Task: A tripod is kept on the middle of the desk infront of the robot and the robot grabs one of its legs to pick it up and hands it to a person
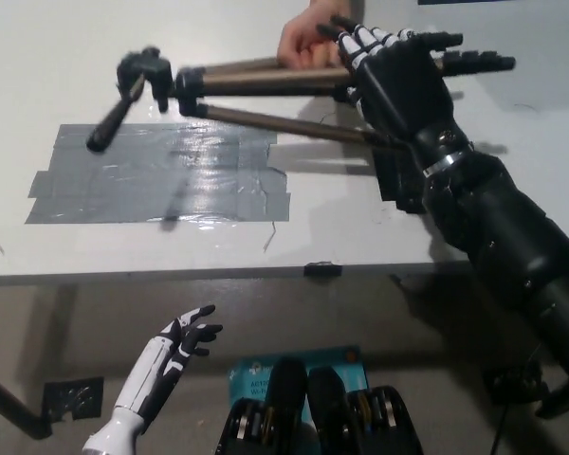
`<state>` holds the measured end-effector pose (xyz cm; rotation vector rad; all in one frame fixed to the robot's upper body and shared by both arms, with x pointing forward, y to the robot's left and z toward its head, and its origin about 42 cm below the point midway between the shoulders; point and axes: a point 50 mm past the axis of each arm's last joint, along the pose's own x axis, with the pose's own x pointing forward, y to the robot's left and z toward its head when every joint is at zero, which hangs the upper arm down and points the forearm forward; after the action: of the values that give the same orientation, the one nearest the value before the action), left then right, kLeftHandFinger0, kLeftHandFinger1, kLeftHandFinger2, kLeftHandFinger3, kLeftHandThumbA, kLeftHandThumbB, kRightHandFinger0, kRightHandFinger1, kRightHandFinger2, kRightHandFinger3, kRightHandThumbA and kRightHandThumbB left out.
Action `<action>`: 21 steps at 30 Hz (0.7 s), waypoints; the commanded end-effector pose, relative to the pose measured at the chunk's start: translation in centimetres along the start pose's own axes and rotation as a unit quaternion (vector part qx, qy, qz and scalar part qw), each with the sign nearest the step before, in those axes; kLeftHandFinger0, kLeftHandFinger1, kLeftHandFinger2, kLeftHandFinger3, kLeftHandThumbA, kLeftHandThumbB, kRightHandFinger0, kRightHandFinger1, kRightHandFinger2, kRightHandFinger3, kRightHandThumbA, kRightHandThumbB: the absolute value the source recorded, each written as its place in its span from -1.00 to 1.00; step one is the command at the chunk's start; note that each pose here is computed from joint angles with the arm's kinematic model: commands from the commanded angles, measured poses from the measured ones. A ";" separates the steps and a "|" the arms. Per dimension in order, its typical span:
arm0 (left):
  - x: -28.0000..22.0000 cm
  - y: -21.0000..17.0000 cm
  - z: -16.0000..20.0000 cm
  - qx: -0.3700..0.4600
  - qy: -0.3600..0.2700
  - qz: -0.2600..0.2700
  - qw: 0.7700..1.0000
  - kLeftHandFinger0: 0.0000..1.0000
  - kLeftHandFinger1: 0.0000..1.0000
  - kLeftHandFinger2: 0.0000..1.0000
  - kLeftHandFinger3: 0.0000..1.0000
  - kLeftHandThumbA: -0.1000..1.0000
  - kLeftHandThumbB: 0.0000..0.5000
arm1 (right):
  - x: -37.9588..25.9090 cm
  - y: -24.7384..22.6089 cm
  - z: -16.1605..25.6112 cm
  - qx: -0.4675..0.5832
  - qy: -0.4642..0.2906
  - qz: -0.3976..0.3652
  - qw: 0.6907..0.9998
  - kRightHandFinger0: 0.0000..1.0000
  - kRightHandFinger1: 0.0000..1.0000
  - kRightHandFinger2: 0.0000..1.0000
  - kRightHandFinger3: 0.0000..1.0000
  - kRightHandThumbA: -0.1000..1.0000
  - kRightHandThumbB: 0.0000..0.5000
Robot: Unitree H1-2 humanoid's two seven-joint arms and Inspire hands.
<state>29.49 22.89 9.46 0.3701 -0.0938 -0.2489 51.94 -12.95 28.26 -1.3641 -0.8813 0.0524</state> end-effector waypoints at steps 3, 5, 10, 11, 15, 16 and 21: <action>0.9 0.8 1.4 0.018 -0.031 -0.014 0.999 0.44 0.55 0.51 0.73 1.00 -0.73 | 3.3 -9.3 1.2 0.189 0.020 0.229 0.955 1.00 1.00 1.00 1.00 0.69 1.00; 1.1 1.0 1.5 0.021 -0.032 -0.015 0.999 0.43 0.56 0.52 0.74 1.00 -0.61 | 3.0 -11.5 1.9 0.246 0.001 0.269 0.931 1.00 1.00 1.00 1.00 0.62 1.00; 1.1 1.1 1.3 0.021 -0.034 -0.016 0.999 0.42 0.55 0.53 0.75 1.00 -0.65 | 1.9 -15.4 2.9 0.275 -0.047 0.317 0.906 1.00 1.00 1.00 1.00 0.72 1.00; 1.2 1.1 1.4 0.021 -0.035 -0.017 0.999 0.41 0.55 0.53 0.75 1.00 -0.68 | 1.5 -16.4 3.1 0.279 -0.056 0.316 0.905 1.00 1.00 1.00 1.00 0.72 1.00; 1.2 0.9 1.3 0.020 -0.040 -0.015 0.999 0.41 0.53 0.52 0.76 1.00 -0.73 | -0.2 -19.5 3.8 0.290 -0.087 0.264 0.916 1.00 1.00 1.00 1.00 0.68 1.00; 1.2 0.9 1.2 0.020 -0.039 -0.015 0.999 0.40 0.52 0.51 0.76 1.00 -0.68 | -1.1 -20.6 4.1 0.287 -0.095 0.233 0.924 1.00 1.00 1.00 1.00 0.69 1.00; 1.4 0.8 1.5 0.021 -0.041 -0.014 0.999 0.42 0.52 0.50 0.76 1.00 -0.75 | -6.2 -24.5 5.0 0.278 -0.118 0.136 0.944 1.00 1.00 1.00 1.00 0.83 1.00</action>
<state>29.49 23.07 8.61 0.3709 -0.0554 -0.2472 48.08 -14.59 31.76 -1.2479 -0.6994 0.2192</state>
